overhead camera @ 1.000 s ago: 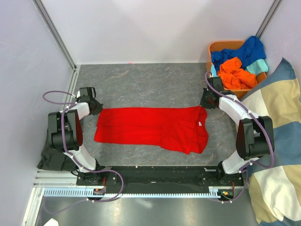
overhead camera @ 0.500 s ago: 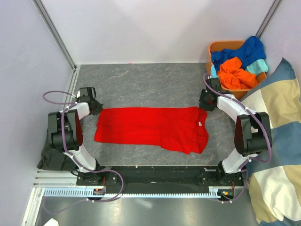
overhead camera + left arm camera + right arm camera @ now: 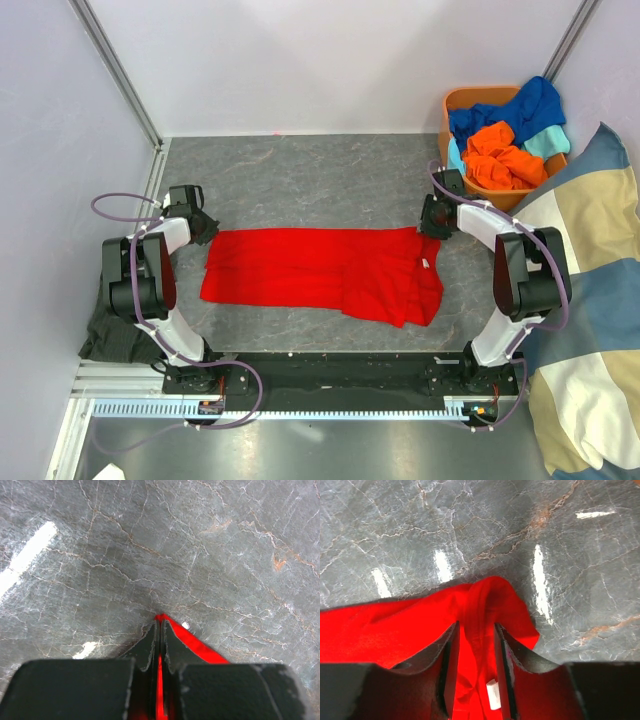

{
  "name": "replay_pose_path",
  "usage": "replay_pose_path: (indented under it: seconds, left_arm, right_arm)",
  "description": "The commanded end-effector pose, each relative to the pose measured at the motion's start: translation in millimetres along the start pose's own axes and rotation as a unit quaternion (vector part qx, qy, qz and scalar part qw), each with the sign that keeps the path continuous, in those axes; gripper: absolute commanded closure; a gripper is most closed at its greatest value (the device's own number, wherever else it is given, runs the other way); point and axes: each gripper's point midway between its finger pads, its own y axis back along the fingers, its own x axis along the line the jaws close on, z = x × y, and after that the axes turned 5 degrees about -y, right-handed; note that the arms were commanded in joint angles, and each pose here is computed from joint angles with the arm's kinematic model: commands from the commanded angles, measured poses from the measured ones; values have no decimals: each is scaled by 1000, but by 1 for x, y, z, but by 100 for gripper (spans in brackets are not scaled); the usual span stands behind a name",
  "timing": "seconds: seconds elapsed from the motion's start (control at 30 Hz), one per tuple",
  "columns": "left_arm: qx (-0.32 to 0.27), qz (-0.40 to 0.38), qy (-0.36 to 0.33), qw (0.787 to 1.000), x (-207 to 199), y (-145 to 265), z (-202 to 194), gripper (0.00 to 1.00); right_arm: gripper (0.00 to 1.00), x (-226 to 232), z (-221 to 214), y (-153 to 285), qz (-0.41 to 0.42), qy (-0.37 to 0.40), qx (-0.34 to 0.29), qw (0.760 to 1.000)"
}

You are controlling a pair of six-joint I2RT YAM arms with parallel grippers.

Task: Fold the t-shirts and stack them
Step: Fold the other side of the tshirt into a rectangle

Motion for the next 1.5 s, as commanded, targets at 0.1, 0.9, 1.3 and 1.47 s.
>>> replay_pose_path:
  seconds: [0.1,0.9,1.3,1.47]
  left_arm:
    - [-6,4,3,1000,0,-5,6,98]
    - [-19,12,7,1000,7,0,17,98]
    - [-33,9,21,999,12,6,35,98]
    - [-34,10,26,999,15,6,38,98]
  right_arm:
    - [73,4,2,-7,8,-1,-6,1000]
    - [100,13,41,39,10,2,-57,998]
    - [100,4,52,39,-8,-3,-63,998]
    - [100,1,51,35,-14,-5,-60,998]
